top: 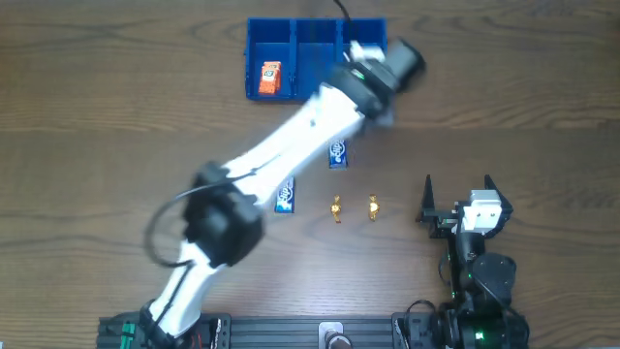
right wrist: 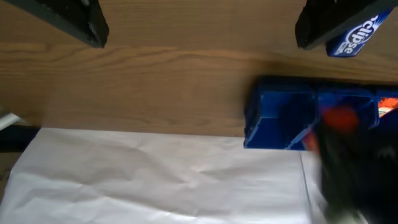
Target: Sort Candies Into Trays
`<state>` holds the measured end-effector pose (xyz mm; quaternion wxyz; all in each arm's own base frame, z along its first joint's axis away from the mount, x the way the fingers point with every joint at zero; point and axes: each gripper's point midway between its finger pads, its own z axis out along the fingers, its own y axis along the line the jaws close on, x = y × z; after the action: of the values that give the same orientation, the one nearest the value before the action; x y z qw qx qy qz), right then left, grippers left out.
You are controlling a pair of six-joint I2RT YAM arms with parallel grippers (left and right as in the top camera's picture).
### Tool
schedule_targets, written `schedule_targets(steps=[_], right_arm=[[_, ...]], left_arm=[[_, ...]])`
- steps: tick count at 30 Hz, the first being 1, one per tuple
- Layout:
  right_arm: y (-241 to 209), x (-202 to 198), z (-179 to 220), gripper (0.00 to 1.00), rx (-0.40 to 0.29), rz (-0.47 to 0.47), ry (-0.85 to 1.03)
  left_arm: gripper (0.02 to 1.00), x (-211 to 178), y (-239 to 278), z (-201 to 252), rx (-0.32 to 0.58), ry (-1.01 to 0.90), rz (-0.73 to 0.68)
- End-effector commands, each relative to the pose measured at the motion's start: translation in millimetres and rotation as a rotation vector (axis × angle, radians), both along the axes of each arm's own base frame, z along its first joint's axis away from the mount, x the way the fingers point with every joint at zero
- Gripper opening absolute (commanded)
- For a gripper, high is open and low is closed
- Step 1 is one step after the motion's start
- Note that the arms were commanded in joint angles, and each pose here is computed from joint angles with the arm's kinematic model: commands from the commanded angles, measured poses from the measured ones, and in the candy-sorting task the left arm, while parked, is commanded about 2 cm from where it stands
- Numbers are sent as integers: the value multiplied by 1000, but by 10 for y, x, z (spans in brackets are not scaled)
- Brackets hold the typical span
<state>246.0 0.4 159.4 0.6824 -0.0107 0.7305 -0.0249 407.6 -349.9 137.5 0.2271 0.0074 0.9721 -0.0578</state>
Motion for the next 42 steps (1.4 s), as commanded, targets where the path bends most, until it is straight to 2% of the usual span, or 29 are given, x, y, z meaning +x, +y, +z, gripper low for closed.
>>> schedule_targets(steps=[1,6,13,23,29,33,39,42], right_arm=[[7,-1,-16,996,-12,4,4],[7,-1,-16,998,-12,4,4],[7,-1,-16,998,-12,4,4],[7,-1,-16,998,-12,4,4],[7,-1,-16,998,-12,4,4],[7,-1,-16,998,-12,4,4],[7,-1,-16,998,-12,4,4],[7,-1,-16,998,-12,4,4]], left_arm=[[325,496,807,638,5,-114,71],[325,750,1291,551,-7,-65,88],[327,944,1615,247,13,-7,103],[329,965,1707,-238,26,107,58],[347,962,1709,-333,33,125,59],[439,968,1734,-338,32,127,67],[726,987,1796,-282,14,120,110],[766,998,1802,-59,-9,61,111]])
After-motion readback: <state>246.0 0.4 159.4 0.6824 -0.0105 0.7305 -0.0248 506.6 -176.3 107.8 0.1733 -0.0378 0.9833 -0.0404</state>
